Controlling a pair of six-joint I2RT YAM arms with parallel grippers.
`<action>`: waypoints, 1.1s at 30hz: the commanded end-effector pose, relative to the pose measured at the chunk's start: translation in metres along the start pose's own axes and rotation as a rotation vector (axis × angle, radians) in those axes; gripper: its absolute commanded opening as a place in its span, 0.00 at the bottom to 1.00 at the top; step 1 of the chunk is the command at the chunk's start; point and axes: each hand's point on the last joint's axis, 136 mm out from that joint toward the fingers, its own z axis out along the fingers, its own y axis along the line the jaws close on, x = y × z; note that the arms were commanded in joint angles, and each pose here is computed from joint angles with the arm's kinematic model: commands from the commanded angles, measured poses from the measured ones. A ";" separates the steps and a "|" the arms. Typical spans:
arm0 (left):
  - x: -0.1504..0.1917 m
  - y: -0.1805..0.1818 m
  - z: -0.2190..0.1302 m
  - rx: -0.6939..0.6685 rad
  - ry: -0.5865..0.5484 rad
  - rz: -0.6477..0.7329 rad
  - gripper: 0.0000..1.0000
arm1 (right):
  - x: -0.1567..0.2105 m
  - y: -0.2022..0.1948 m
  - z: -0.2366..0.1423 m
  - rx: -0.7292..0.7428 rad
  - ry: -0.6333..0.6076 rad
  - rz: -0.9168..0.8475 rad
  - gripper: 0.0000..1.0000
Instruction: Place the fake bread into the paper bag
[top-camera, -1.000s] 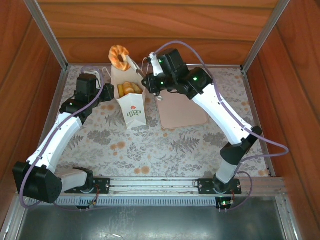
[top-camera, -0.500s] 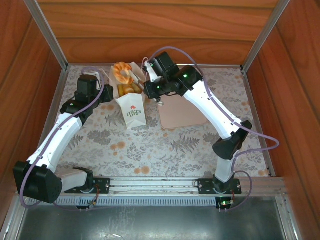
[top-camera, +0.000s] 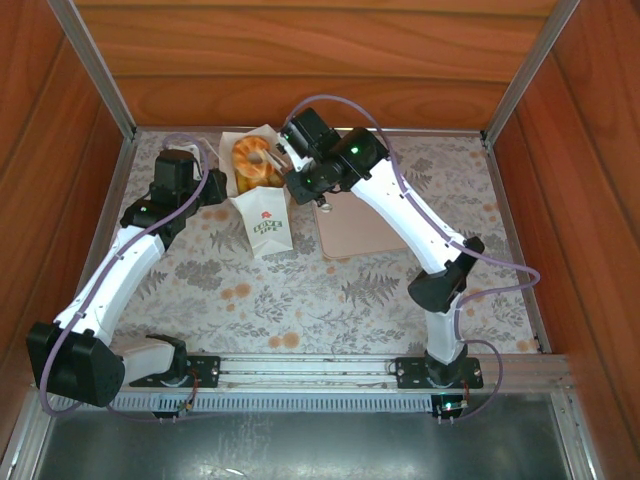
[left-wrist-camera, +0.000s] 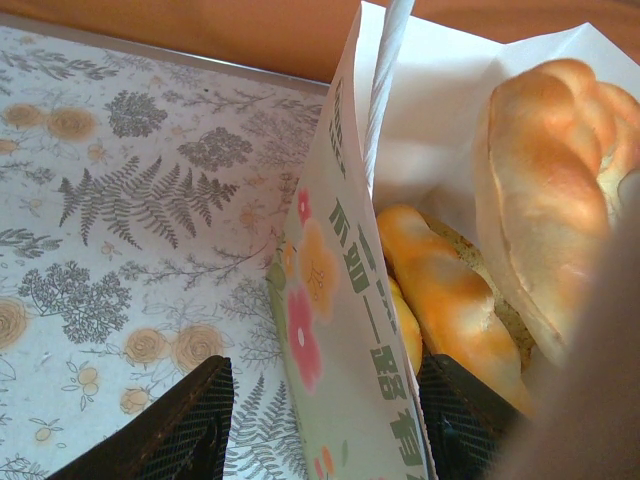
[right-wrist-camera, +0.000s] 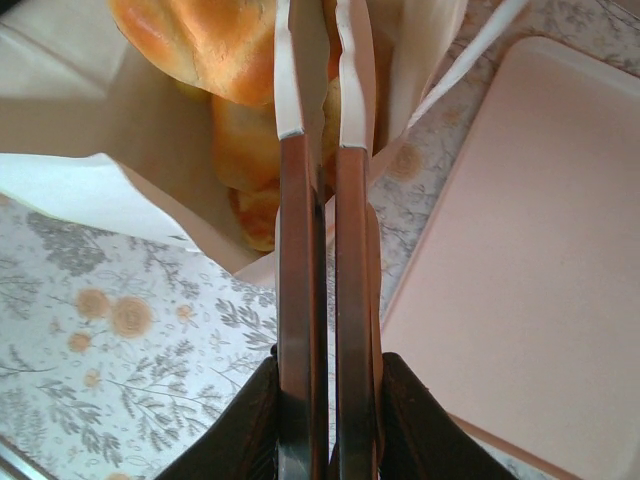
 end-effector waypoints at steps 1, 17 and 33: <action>0.001 0.005 -0.003 -0.015 0.004 -0.005 0.54 | -0.003 -0.007 -0.007 0.055 -0.016 -0.032 0.14; 0.002 0.003 -0.003 -0.008 0.007 -0.009 0.54 | -0.005 -0.004 -0.007 0.044 -0.024 -0.029 0.18; 0.001 0.001 -0.003 0.002 0.007 -0.012 0.54 | -0.012 -0.007 -0.011 0.058 -0.062 -0.011 0.40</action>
